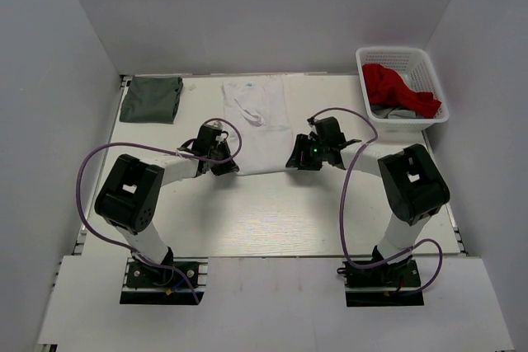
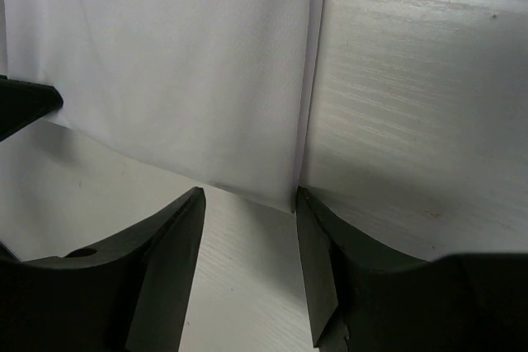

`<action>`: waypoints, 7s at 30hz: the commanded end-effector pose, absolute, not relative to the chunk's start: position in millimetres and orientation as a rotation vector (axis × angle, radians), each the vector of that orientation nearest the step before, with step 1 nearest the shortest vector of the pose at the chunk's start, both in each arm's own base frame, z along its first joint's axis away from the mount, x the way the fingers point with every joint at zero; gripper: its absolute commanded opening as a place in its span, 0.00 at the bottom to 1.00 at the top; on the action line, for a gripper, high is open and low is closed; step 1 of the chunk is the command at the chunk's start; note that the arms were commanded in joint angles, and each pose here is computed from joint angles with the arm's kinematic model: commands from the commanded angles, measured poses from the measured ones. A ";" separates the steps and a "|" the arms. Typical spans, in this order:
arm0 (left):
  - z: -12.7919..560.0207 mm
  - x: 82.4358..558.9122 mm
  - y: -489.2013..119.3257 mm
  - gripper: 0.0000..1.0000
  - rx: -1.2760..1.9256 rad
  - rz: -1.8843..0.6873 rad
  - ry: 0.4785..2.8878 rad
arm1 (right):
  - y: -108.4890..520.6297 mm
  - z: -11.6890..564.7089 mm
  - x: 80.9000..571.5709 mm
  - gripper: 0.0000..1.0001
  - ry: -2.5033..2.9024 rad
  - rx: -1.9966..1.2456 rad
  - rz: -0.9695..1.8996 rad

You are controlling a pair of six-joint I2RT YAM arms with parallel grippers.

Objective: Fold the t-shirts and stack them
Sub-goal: Grab one side of the 2/3 rectangular tshirt with both arms, then fold the long partially folded tshirt into a neat square

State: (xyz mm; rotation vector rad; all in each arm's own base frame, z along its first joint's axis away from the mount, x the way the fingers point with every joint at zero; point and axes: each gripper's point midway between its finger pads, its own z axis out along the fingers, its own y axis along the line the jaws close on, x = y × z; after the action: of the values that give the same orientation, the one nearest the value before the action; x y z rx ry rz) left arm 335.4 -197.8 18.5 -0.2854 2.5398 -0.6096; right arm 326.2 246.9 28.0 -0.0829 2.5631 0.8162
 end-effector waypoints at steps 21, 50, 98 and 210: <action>43.1 269.9 -191.3 0.00 -0.195 -0.612 2.696 | 226.0 53.7 279.0 0.00 2.514 -0.237 0.791; 206.6 166.8 -235.4 0.00 0.172 -1.273 2.393 | 216.5 223.7 195.5 0.00 2.182 -0.578 1.024; 116.7 416.0 -145.9 0.00 -0.555 -0.692 2.296 | 285.4 156.7 452.3 0.00 2.277 -0.447 0.987; 135.2 268.5 -185.3 0.00 -0.025 -0.691 2.303 | 268.6 133.6 311.2 0.00 2.282 -0.360 0.786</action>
State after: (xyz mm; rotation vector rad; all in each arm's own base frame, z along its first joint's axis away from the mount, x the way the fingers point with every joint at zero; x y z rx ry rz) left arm 268.4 -192.7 134.5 0.0204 2.3290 -0.6972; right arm 307.2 266.5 121.2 -0.3372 2.3458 0.7620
